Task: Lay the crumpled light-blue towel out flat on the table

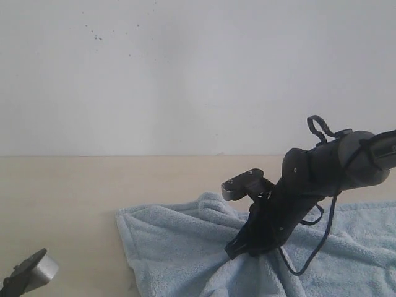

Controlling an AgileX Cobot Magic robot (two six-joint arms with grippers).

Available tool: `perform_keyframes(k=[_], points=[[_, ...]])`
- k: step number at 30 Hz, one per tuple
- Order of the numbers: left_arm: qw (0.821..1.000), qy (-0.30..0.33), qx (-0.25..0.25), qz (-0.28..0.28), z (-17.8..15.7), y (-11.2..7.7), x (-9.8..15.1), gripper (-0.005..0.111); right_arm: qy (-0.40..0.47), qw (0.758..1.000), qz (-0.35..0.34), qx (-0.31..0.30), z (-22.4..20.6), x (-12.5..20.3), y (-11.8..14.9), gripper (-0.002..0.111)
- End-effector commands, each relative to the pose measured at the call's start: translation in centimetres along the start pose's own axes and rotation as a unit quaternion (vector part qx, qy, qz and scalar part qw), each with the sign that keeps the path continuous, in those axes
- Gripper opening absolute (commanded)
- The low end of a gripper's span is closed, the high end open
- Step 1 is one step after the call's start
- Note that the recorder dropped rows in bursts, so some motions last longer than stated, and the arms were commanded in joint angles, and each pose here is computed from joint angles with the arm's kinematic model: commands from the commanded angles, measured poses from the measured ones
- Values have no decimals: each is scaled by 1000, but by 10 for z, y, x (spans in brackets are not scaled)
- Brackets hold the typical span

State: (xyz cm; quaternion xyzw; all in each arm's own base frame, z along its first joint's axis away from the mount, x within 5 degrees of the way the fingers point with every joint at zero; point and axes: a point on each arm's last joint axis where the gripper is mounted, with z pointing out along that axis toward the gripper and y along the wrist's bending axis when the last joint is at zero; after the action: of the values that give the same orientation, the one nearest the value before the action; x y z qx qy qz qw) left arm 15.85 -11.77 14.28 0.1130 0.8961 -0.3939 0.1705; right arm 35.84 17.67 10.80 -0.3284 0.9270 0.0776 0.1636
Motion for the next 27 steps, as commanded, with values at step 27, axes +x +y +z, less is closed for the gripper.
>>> perform_keyframes(k=[27], points=[[995,14,-99,-26,66,50,-68,61,67,994,-64,-55,21,13,54,0]])
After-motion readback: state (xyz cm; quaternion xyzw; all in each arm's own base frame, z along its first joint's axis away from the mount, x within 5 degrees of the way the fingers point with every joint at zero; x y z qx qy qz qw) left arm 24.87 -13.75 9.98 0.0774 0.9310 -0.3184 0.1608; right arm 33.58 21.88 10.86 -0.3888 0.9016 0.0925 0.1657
